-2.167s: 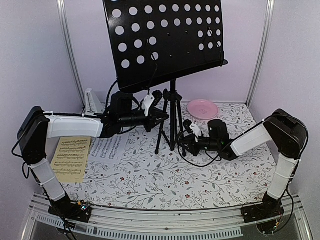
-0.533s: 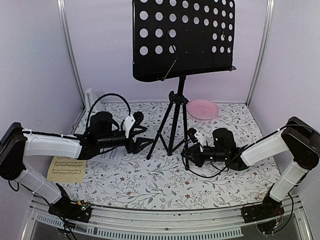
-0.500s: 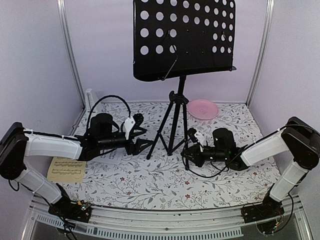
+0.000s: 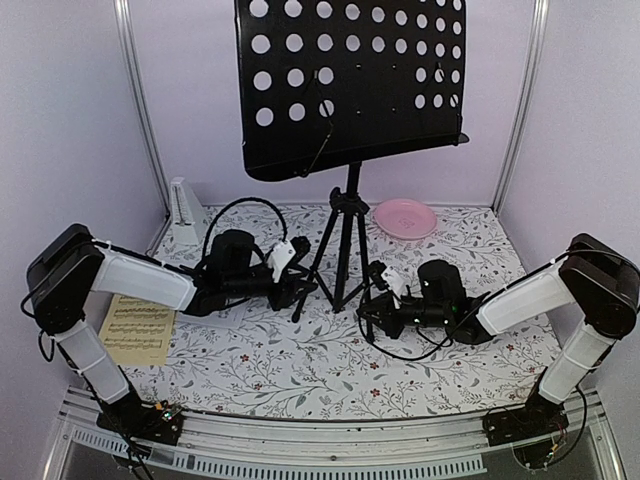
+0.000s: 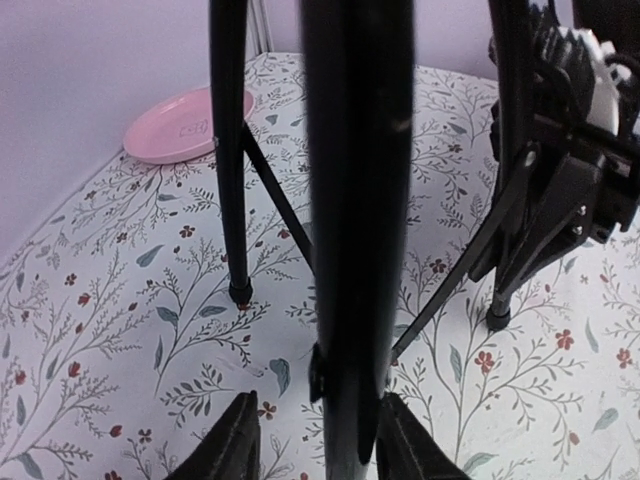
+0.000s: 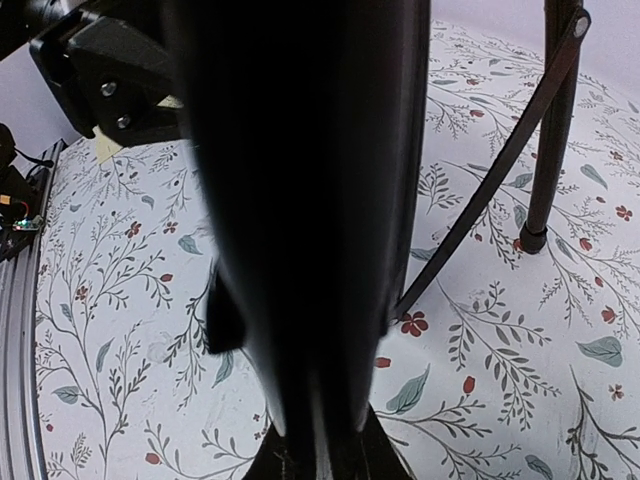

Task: Set up the instrument practice props

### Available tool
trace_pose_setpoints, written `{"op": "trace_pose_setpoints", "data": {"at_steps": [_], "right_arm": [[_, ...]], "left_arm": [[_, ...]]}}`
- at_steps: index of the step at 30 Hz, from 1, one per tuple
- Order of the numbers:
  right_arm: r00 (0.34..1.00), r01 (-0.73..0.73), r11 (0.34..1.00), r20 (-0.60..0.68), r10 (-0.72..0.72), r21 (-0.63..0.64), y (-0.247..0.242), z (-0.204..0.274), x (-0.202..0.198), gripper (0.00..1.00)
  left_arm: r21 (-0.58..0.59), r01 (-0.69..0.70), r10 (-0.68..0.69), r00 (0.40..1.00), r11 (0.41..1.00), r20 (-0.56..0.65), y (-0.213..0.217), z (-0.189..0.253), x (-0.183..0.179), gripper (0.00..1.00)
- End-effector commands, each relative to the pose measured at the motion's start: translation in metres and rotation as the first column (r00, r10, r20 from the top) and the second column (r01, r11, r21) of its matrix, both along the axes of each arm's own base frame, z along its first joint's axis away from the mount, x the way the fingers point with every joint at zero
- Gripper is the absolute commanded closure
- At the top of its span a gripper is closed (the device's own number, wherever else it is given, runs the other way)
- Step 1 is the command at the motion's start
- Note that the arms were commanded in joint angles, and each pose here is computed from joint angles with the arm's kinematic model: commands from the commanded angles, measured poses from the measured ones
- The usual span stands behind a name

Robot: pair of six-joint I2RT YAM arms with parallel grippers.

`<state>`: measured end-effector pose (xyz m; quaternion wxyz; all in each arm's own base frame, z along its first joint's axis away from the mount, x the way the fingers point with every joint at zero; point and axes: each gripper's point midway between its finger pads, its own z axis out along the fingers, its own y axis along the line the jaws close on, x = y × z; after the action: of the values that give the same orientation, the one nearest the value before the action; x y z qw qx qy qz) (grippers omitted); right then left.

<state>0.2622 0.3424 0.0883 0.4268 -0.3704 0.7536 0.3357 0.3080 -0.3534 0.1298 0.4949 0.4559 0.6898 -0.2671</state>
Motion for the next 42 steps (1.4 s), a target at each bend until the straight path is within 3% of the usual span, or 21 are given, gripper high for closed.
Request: {"op": "trace_pose_setpoints", "data": {"at_steps": [1, 5, 10, 16, 25, 35, 42], "right_arm": [[0.999, -0.002, 1.0, -0.05, 0.002, -0.008, 0.01, -0.002, -0.004, 1.0], [0.998, 0.03, 0.999, -0.061, -0.033, -0.041, 0.007, -0.001, -0.002, 1.0], [0.992, 0.081, 0.994, -0.087, -0.087, -0.069, -0.001, 0.005, -0.007, 1.0], [0.983, 0.115, 0.986, -0.132, -0.131, -0.124, -0.012, -0.012, -0.019, 1.0], [0.962, 0.153, 0.974, -0.198, -0.185, -0.166, -0.038, -0.023, -0.039, 1.0], [0.974, 0.027, 0.982, -0.218, -0.068, -0.187, -0.002, -0.026, -0.07, 1.0], [0.968, -0.021, 0.983, -0.248, -0.025, -0.181, 0.011, -0.036, -0.087, 1.0]], "left_arm": [[0.047, -0.004, 0.003, 1.0, 0.999, 0.009, -0.004, -0.007, 0.003, 0.68], [0.134, -0.016, 0.019, 1.0, 0.991, -0.021, 0.01, -0.025, -0.001, 0.89], [0.184, -0.051, 0.062, 0.997, 0.982, -0.054, 0.042, -0.033, -0.007, 0.99], [0.181, -0.077, 0.094, 0.992, 0.98, -0.085, 0.06, -0.03, -0.002, 1.0], [0.321, -0.082, 0.125, 0.985, 0.943, -0.116, 0.08, -0.04, -0.004, 1.0], [0.462, -0.09, 0.203, 0.958, 0.882, -0.2, 0.108, -0.081, -0.001, 1.0], [0.502, -0.094, 0.22, 0.955, 0.86, -0.198, 0.127, -0.074, -0.001, 1.0]]}}
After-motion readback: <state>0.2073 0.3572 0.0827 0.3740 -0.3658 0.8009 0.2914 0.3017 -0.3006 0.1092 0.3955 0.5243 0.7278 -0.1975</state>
